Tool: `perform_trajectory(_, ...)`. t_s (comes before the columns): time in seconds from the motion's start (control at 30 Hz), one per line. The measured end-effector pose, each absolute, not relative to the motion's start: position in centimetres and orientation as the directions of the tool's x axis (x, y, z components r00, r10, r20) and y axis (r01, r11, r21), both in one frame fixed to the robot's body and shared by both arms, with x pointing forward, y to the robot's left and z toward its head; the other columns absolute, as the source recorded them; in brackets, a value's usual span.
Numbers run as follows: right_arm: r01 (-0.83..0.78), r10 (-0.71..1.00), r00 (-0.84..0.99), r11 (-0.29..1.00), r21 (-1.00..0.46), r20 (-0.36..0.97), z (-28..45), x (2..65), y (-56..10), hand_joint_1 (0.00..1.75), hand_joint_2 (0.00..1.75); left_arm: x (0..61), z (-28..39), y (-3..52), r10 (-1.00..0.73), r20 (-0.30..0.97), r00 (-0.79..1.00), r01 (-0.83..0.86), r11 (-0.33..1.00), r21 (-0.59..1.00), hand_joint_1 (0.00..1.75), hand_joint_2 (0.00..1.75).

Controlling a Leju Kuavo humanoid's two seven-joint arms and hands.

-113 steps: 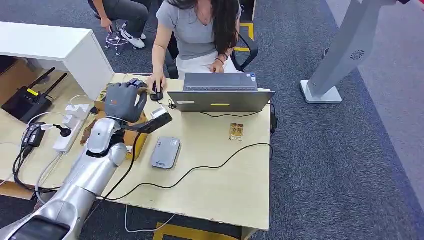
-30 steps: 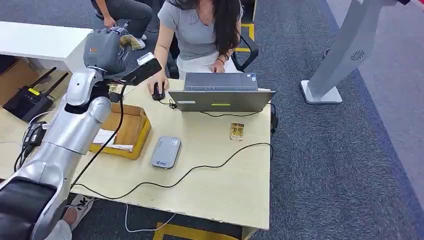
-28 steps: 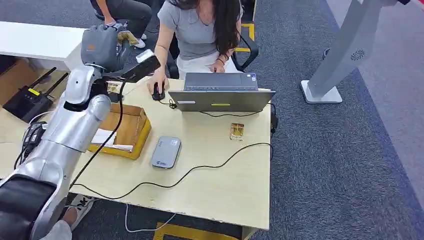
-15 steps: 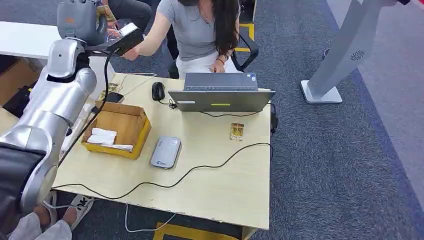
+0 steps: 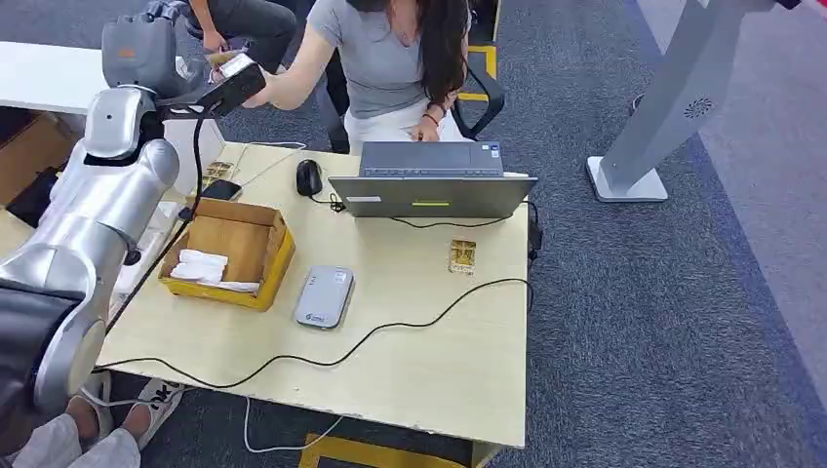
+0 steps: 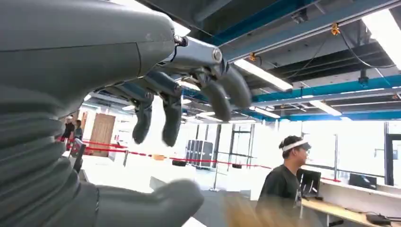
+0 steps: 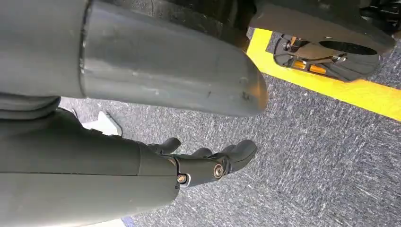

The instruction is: Pass the card to the sensor for recognition and then transmit it.

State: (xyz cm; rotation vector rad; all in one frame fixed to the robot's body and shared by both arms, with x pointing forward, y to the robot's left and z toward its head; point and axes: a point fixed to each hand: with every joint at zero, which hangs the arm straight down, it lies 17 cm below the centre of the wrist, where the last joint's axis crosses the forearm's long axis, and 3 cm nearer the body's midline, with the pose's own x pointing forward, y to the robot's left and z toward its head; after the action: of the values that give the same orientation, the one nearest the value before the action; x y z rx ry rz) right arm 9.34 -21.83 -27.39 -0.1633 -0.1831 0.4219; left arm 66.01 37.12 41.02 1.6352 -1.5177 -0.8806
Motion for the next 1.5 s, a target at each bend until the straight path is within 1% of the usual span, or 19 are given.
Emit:
perform_trajectory(0.17,-0.390,0.420,0.897,0.899,-0.197,0.141,-27.4,9.2,-21.9,0.00,0.00,65.7,40.8,36.9,-0.999,-0.007,0.043,-0.527,-0.028,0.850,0.00,1.75)
perform_trajectory(0.43,-0.390,0.420,0.897,0.899,-0.198,0.139,-27.4,9.0,-21.9,0.00,0.00,65.3,39.2,36.7,-1.000,-0.011,0.027,-0.520,-0.023,0.854,0.00,1.75)
perform_trajectory(0.57,-0.377,0.408,0.902,0.904,-0.202,0.140,-27.5,8.9,-22.0,0.00,0.00,64.0,37.2,34.9,-0.999,-0.018,-0.042,-0.531,0.007,0.847,0.00,1.75)
perform_trajectory(0.73,-0.323,0.356,0.924,0.922,-0.211,0.140,-27.5,8.7,-22.5,0.00,0.00,58.8,30.9,31.3,-0.986,0.017,-0.166,-0.522,0.102,0.847,0.00,1.75)
perform_trajectory(0.9,-0.280,0.309,0.945,0.934,-0.220,0.110,-27.7,7.6,-23.2,0.00,0.00,49.2,22.0,28.6,-0.963,0.063,-0.264,-0.463,0.184,0.867,0.00,1.75)
perform_trajectory(1.0,-0.268,0.296,0.950,0.937,-0.223,0.100,-27.7,7.2,-23.4,0.00,0.00,45.3,20.2,28.3,-0.956,0.088,-0.281,-0.447,0.211,0.869,0.00,1.75)
perform_trajectory(1.1,-0.253,0.279,0.956,0.941,-0.224,0.093,-27.8,6.8,-23.5,0.00,0.00,41.5,17.6,28.2,-0.952,0.104,-0.287,-0.396,0.216,0.892,0.00,1.75)
perform_trajectory(1.23,-0.242,0.268,0.959,0.944,-0.225,0.092,-27.8,6.8,-23.7,0.00,0.00,39.6,17.1,28.5,-0.952,0.112,-0.283,-0.371,0.216,0.903,0.00,1.75)
perform_trajectory(1.33,-0.242,0.268,0.959,0.944,-0.225,0.091,-27.8,6.8,-23.7,0.00,0.00,39.4,15.6,28.9,-0.956,0.127,-0.264,-0.292,0.205,0.934,0.00,1.75)
perform_trajectory(1.5,-0.256,0.282,0.955,0.940,-0.226,0.092,-27.8,6.8,-23.7,0.00,0.00,40.4,13.2,31.1,-0.973,0.139,-0.182,-0.158,0.169,0.973,0.00,1.75)
